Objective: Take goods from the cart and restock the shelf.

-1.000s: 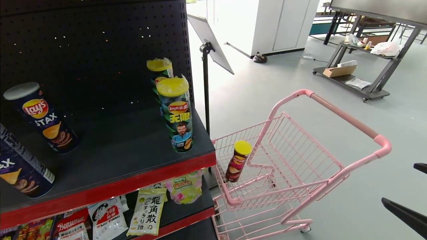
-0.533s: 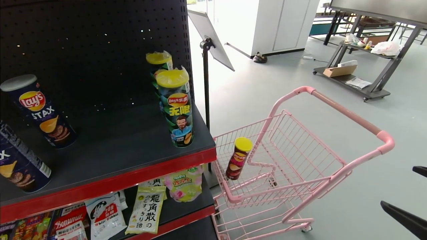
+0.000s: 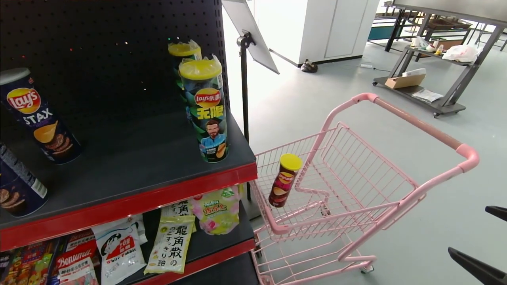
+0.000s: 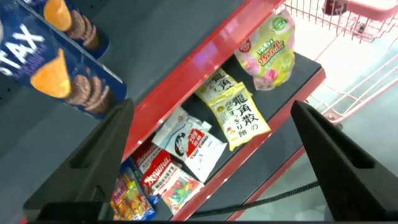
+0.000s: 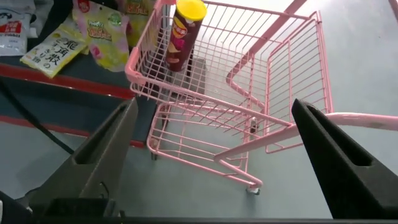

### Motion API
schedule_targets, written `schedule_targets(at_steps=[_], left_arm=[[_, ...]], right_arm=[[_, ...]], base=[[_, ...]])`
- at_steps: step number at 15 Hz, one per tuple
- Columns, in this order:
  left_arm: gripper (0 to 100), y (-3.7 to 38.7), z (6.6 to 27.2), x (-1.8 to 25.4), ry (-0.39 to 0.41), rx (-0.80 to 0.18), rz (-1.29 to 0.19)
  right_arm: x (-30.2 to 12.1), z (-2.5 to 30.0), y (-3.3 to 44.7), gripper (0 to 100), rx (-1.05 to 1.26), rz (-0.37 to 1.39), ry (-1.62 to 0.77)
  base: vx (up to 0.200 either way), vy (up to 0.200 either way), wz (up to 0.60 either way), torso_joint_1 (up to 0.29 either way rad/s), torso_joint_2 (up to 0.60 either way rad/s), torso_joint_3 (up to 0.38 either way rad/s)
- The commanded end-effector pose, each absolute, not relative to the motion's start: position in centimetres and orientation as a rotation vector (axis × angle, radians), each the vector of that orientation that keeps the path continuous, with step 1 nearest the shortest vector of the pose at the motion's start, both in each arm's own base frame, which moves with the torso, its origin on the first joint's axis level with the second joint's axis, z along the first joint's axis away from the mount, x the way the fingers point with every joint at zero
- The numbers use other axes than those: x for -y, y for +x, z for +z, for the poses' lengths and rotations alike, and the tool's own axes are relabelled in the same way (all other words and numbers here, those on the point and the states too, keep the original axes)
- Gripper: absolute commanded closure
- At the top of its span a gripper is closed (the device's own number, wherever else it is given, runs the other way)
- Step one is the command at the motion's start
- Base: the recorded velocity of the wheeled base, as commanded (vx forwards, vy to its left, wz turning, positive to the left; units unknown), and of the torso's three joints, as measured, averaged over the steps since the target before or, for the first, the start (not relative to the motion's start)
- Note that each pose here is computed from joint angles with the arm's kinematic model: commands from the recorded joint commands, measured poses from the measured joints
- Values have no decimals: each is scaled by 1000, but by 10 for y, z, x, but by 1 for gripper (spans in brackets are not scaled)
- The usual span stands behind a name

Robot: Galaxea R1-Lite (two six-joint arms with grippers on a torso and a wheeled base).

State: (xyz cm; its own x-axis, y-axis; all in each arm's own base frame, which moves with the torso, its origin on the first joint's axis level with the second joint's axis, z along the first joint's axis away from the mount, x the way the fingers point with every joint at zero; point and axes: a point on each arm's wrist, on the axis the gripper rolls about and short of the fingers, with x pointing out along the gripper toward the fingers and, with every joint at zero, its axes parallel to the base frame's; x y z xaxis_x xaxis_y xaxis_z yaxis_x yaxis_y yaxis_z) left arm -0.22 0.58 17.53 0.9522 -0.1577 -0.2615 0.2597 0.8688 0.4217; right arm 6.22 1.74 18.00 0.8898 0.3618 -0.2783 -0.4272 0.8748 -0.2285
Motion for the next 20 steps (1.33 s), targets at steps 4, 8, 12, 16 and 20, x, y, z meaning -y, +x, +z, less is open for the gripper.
schedule_targets(at_steps=[4, 8, 12, 16, 20], left_arm=[[0, -4, 175, -6, 468, -215, -217], [0, -4, 175, -7, 467, -211, -215], [0, -5, 175, -7, 467, -210, -213], [0, -7, 171, -8, 485, -202, -214], [0, -7, 172, -8, 473, -199, -211]], right_arm=[[-17, 177, 61, 0, -238, 418, -291], [-17, 175, 61, 0, -246, 419, -291], [-15, 161, 72, 0, -351, 374, -276], [-22, 176, 138, 0, -327, 335, -215], [-65, 172, 252, 0, -183, 524, -166]], base=[[0, 0, 0, -157, 453, 294], [0, 0, 0, -172, 547, 366], [0, 0, 0, -128, 470, 337], [0, 0, 0, -24, 79, 55], [0, 0, 0, 0, 0, 0]])
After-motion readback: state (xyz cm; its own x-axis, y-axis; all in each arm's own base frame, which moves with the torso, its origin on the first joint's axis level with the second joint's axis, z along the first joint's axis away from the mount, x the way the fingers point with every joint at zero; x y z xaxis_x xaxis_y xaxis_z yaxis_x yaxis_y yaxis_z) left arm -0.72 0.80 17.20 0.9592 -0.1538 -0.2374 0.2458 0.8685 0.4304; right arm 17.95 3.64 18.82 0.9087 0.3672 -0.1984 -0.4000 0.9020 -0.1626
